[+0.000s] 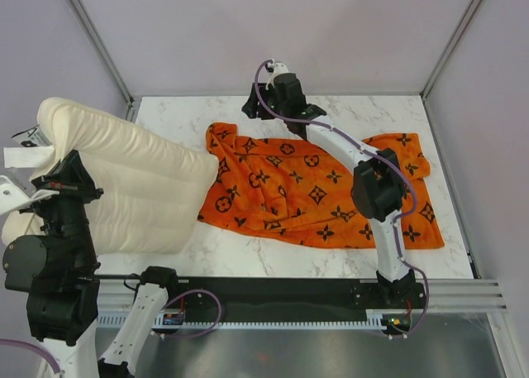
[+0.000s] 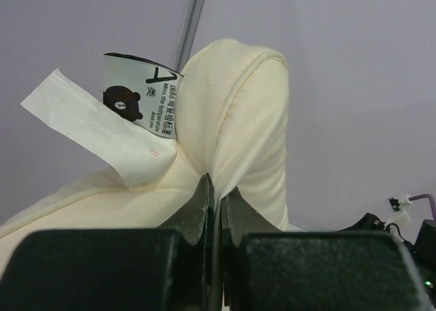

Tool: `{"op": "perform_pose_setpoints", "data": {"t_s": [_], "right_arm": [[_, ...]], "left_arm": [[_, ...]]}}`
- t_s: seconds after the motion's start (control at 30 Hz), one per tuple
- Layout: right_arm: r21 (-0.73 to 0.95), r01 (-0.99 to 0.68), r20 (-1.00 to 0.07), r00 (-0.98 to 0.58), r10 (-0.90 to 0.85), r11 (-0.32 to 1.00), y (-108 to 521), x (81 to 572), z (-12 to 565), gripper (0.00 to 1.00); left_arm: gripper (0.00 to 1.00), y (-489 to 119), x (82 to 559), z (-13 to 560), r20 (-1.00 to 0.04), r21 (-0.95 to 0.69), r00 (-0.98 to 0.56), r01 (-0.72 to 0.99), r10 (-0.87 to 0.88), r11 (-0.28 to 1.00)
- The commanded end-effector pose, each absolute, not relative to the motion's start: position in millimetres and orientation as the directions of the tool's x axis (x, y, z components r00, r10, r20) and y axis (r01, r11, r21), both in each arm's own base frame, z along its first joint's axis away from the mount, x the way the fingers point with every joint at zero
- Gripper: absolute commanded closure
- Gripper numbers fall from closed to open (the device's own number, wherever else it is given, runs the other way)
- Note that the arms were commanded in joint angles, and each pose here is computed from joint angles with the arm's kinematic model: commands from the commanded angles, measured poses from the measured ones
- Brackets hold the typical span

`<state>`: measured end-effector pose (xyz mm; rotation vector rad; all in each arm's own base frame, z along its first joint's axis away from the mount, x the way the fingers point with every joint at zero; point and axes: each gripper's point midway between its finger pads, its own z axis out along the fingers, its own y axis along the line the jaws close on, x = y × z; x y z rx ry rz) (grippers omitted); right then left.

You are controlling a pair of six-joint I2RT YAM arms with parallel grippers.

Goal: Put the pillow into the pillowcase

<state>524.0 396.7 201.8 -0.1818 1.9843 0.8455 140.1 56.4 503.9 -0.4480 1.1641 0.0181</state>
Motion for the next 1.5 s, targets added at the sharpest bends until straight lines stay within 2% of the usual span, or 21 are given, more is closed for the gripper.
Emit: {"op": "perform_pose_setpoints", "data": {"t_s": [0.0, 0.13, 0.27, 0.3, 0.37, 0.63, 0.87, 0.97, 1.0, 1.07, 1.17, 1.2, 1.37, 1.47], "right_arm": [[0.275, -0.501, -0.853, -0.521, -0.032, 0.820, 363, 498, 196, 0.39], [0.110, -0.670, -0.839, -0.458, -0.293, 0.734, 364, 466, 172, 0.37], [-0.083, -0.699, -0.780, -0.398, -0.483, 0.710, 361, 457, 145, 0.34], [-0.108, -0.693, -0.766, -0.400, -0.504, 0.713, 358, 457, 140, 0.37], [-0.141, -0.690, -0.747, -0.396, -0.533, 0.710, 355, 460, 131, 0.38], [-0.199, -0.717, -0.672, -0.397, -0.626, 0.668, 350, 465, 94, 0.37], [-0.219, -0.720, -0.653, -0.393, -0.647, 0.659, 354, 473, 77, 0.37], [-0.234, -0.709, -0.648, -0.397, -0.650, 0.666, 353, 480, 72, 0.49], [-0.250, -0.695, -0.647, -0.398, -0.651, 0.674, 352, 484, 71, 0.55], [-0.264, -0.688, -0.645, -0.395, -0.654, 0.676, 353, 488, 70, 0.61], [-0.285, -0.664, -0.654, -0.393, -0.647, 0.692, 352, 498, 71, 0.96], [-0.282, -0.654, -0.665, -0.394, -0.635, 0.702, 352, 500, 74, 1.00], [-0.262, -0.587, -0.736, -0.392, -0.553, 0.766, 345, 526, 91, 1.00], [-0.302, -0.404, -0.792, -0.398, -0.463, 0.863, 314, 562, 112, 1.00]], "left_arm": [[0.98, 52, 131, 558, -0.763, -0.430, 0.579, -0.121, -0.288, 0.895], [0.98, 51, 137, 559, -0.763, -0.429, 0.577, -0.117, -0.290, 0.896], [0.98, 50, 142, 560, -0.766, -0.428, 0.574, -0.117, -0.291, 0.896], [0.98, 50, 142, 561, -0.766, -0.427, 0.575, -0.119, -0.288, 0.896], [0.98, 50, 145, 563, -0.771, -0.421, 0.571, -0.123, -0.283, 0.899], [0.98, 51, 138, 571, -0.760, -0.417, 0.588, -0.118, -0.275, 0.901], [0.98, 50, 143, 568, -0.766, -0.416, 0.582, -0.123, -0.274, 0.901], [0.98, 49, 147, 567, -0.767, -0.417, 0.578, -0.122, -0.277, 0.901], [0.98, 49, 149, 566, -0.769, -0.418, 0.575, -0.119, -0.281, 0.901], [0.98, 48, 151, 566, -0.767, -0.418, 0.576, -0.116, -0.282, 0.901], [0.98, 47, 154, 564, -0.768, -0.420, 0.573, -0.112, -0.286, 0.901], [0.98, 47, 156, 564, -0.768, -0.420, 0.572, -0.113, -0.286, 0.901], [0.98, 44, 163, 565, -0.773, -0.416, 0.565, -0.107, -0.289, 0.903], [0.98, 41, 174, 563, -0.777, -0.422, 0.551, -0.100, -0.303, 0.901]]}}
